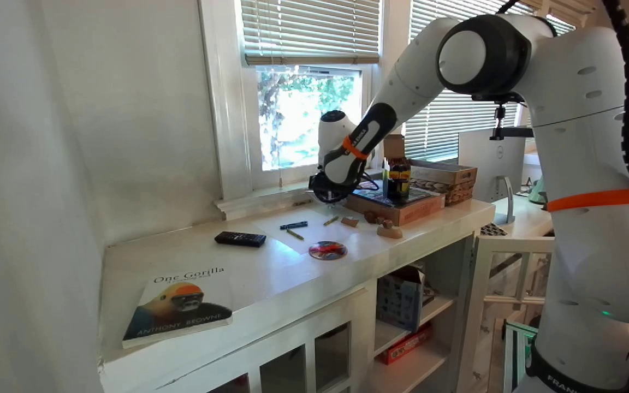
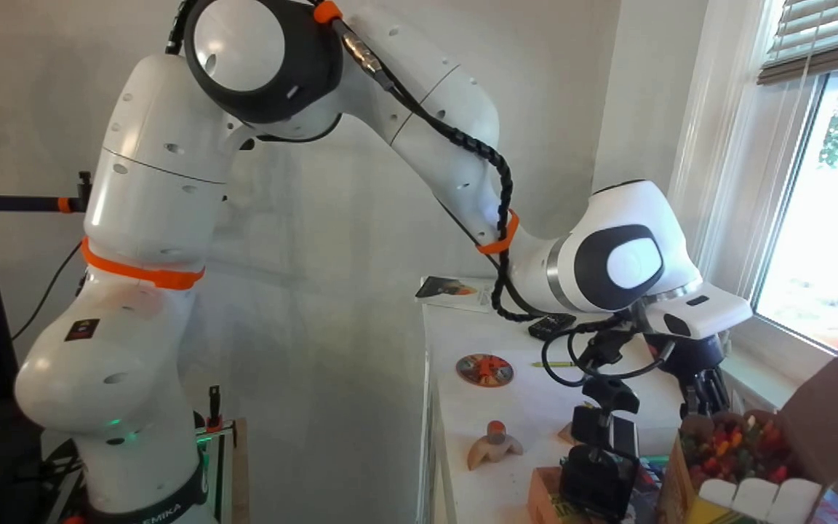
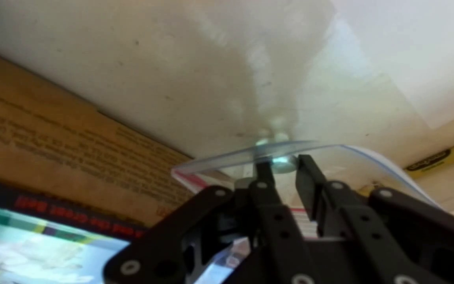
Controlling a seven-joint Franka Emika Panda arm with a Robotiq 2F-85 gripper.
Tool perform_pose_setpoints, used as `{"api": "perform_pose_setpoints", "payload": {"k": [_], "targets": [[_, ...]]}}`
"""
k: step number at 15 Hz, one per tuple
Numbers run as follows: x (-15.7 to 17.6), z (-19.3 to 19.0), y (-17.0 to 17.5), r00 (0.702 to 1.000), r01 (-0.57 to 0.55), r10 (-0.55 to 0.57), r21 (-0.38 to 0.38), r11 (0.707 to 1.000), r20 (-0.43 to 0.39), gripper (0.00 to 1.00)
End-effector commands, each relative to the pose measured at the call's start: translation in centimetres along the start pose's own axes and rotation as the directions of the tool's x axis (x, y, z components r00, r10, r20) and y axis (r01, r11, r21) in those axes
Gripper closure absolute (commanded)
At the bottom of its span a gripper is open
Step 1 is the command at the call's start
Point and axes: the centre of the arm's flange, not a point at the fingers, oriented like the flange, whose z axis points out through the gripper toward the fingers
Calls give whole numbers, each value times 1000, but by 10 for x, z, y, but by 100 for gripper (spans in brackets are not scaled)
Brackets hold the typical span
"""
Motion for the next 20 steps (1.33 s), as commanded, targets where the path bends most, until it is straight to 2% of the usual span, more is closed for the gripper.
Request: {"api": "perform_pose_setpoints", "payload": {"k": [1, 3, 4, 5, 6, 13, 17, 20], "targets": [[-3, 4, -2, 999, 0, 0, -26, 1000, -34, 94], [-3, 2, -3, 999, 5, -7, -28, 1000, -40, 94], [-3, 2, -4, 999, 6, -7, -29, 1000, -39, 82], [-3, 1, -5, 999, 14, -15, -23, 1000, -35, 53], [-4, -1, -6, 999, 22, -23, -12, 1000, -29, 52], [-12, -28, -26, 994, 102, -101, 31, 994, -41, 0], [-16, -42, -33, 981, 190, -190, 25, 981, -33, 0], [-21, -45, -34, 956, 293, -293, -31, 956, -11, 0]]}}
